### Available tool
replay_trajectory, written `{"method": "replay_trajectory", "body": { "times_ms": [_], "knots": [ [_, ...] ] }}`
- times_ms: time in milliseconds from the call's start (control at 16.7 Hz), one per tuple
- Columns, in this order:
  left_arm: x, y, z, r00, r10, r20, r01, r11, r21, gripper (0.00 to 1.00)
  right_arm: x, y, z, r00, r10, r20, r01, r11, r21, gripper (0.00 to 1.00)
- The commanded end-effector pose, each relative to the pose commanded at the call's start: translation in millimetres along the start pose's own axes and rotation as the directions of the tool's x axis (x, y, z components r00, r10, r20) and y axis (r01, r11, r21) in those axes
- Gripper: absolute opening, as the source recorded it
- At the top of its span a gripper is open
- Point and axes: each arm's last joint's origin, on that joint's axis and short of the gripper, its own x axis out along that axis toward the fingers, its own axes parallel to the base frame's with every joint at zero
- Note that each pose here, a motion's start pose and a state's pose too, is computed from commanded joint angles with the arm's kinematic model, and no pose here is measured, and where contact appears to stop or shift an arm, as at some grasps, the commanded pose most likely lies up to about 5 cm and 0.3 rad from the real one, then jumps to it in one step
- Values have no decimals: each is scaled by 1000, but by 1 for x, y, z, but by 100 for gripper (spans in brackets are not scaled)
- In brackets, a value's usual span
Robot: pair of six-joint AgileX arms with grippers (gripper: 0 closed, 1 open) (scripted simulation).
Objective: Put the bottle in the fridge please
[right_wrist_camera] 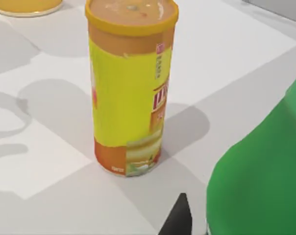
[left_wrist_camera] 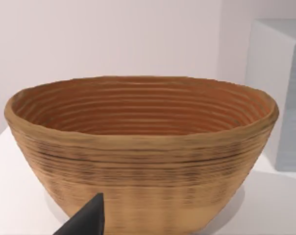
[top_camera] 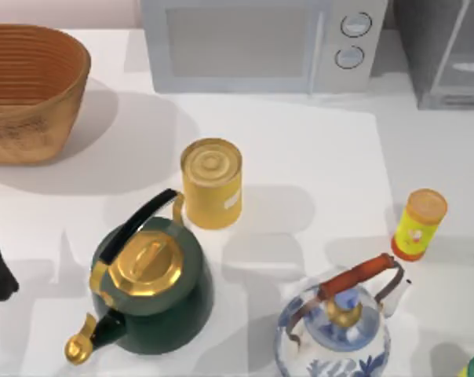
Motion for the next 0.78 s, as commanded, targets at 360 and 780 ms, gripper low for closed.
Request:
{"method": "replay_trajectory", "body": {
  "times_ms": [360,780],
  "knots": [
    [0,0,0,1000,0,0,0,1000,0,100,-28,-33,5,1000,3,17,-2,999,-48,1],
    [0,0,0,1000,0,0,0,1000,0,100,-72,-51,16,999,-34,20,33,998,47,1]
  ]
}}
